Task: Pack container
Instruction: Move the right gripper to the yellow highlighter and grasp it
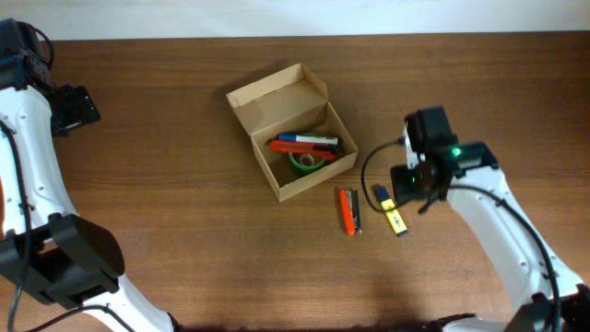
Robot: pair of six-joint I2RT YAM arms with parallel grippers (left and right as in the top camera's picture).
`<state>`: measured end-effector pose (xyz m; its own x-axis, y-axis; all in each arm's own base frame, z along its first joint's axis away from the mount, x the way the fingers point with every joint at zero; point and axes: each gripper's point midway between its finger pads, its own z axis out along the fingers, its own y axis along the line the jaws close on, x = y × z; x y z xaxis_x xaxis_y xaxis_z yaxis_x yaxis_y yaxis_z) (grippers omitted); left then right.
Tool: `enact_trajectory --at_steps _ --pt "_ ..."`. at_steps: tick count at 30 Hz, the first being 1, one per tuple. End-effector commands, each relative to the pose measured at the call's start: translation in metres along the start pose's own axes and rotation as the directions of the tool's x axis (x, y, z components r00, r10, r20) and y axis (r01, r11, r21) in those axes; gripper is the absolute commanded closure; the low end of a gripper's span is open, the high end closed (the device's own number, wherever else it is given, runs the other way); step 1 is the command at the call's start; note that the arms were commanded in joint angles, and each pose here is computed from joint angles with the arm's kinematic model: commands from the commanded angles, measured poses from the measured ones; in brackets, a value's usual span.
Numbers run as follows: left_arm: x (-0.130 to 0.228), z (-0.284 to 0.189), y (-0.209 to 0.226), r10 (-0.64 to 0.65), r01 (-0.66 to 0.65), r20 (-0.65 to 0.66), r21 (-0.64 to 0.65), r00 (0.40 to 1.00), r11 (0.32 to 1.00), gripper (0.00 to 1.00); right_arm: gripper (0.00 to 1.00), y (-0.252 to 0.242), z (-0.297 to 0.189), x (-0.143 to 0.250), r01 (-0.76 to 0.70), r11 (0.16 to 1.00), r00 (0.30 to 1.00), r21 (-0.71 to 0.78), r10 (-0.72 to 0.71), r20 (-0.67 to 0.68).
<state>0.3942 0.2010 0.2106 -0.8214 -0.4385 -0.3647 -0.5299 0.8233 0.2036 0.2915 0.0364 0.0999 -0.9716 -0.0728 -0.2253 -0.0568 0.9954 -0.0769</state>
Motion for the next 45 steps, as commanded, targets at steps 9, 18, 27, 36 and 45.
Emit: enact_trajectory --at_steps 9,18,27,36,45 --pt "0.0 -0.009 0.003 0.008 -0.008 0.019 -0.001 1.0 1.0 0.0 0.26 0.017 0.028 0.04 -0.016 0.995 0.997 -0.097 0.008 -0.083" --pt "0.0 -0.009 0.003 0.008 -0.008 0.02 -0.001 1.0 1.0 0.0 0.2 0.019 0.038 0.039 0.226 0.967 0.969 -0.121 -0.236 -0.074" --pt "0.0 -0.009 0.003 0.008 -0.008 0.019 -0.001 1.0 1.0 0.0 0.2 0.019 0.063 0.043 0.349 0.927 0.922 -0.137 -0.366 -0.125" --pt "0.0 -0.009 0.003 0.008 -0.008 0.02 -0.001 1.0 1.0 0.0 0.28 0.019 0.086 0.052 0.347 0.926 0.907 -0.146 -0.371 -0.198" --pt "0.0 -0.009 0.003 0.008 -0.008 0.02 -0.001 1.0 1.0 0.0 0.32 0.011 0.099 0.045 0.301 0.951 0.928 -0.076 -0.31 -0.207"
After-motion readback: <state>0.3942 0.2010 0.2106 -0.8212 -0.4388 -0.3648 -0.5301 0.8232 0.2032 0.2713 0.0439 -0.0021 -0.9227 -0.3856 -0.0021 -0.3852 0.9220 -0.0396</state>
